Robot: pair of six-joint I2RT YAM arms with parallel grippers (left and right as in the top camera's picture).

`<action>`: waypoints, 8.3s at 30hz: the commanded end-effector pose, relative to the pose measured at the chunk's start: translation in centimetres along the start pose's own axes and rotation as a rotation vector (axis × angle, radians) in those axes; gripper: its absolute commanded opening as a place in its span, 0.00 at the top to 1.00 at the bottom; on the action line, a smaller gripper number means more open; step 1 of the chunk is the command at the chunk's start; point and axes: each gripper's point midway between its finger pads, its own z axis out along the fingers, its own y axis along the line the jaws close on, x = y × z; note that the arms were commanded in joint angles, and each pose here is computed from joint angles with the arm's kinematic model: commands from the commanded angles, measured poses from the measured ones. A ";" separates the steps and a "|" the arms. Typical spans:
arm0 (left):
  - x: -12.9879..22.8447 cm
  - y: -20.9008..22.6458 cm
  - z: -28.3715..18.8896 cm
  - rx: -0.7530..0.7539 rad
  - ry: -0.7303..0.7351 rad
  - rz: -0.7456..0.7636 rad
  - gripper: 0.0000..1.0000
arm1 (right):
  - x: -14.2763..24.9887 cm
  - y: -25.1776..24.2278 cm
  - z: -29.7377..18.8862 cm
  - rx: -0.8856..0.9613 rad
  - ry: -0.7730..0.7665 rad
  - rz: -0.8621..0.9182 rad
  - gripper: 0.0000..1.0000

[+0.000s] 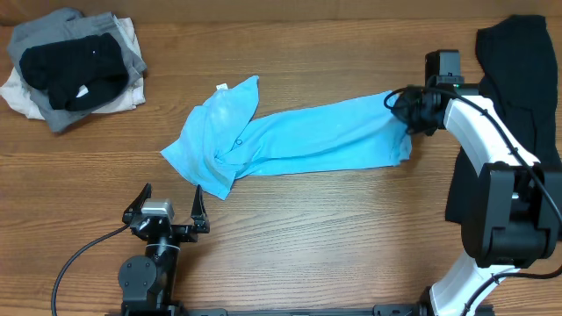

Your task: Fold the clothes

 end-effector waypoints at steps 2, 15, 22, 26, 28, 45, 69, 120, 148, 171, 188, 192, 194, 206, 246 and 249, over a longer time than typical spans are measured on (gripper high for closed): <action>0.0 0.2 0.0 -0.012 -0.004 0.018 0.00 | -4.2 4.5 -3.6 -0.170 -0.155 -0.026 0.96; 0.0 0.2 0.0 -0.012 -0.004 0.018 0.00 | -8.5 5.5 -3.7 -0.187 -0.352 0.048 0.94; 0.0 0.2 0.0 -0.012 -0.004 0.018 0.00 | -7.1 3.8 -3.0 -0.111 -0.295 0.046 0.00; 0.0 0.2 0.0 -0.012 -0.004 0.018 0.00 | -6.3 3.2 -3.0 -0.091 -0.259 0.061 0.00; 0.0 0.6 0.0 -0.030 -0.004 0.038 0.00 | -5.7 3.4 -3.6 -0.102 -0.236 0.059 0.00; -0.4 0.5 0.0 -0.030 -0.022 0.085 0.00 | -1.2 2.4 -15.4 -0.108 -0.203 0.045 0.00; -6.3 -5.3 6.8 0.314 0.563 0.029 0.00 | 2.2 0.9 -14.6 -0.055 -0.065 0.055 0.00; 14.3 3.1 14.5 0.101 1.126 -0.012 0.47 | 2.7 2.1 -14.7 -0.117 -0.037 -0.018 0.00; -0.5 0.1 12.5 0.134 0.920 -0.076 0.96 | 2.5 1.9 -13.2 -0.099 -0.015 -0.013 0.00; -14.5 -3.1 22.3 0.255 0.344 -0.207 0.96 | 2.3 2.6 -13.3 -0.131 -0.020 -0.019 0.00; -6.6 10.5 33.2 -0.249 0.208 -0.307 0.96 | 4.3 3.7 -13.1 -0.128 0.023 -0.063 0.00; -6.9 11.9 32.8 -0.242 0.271 -0.282 0.12 | 4.8 4.4 -13.0 -0.136 0.028 -0.084 0.00; -7.1 11.0 32.8 -0.167 0.311 -0.272 0.00 | 5.2 4.6 -12.8 -0.133 0.032 -0.094 0.00; -5.0 4.5 25.8 0.073 0.750 -0.385 0.00 | 4.3 3.1 -8.2 -0.030 -0.024 -0.106 0.00; 1.1 -2.9 18.7 0.170 1.144 -0.287 0.00 | 0.9 -1.7 6.5 0.128 -0.050 -0.161 0.47; 1.1 -2.9 18.7 0.170 1.144 -0.287 0.00 | 0.8 -1.7 6.5 0.130 -0.053 -0.161 0.63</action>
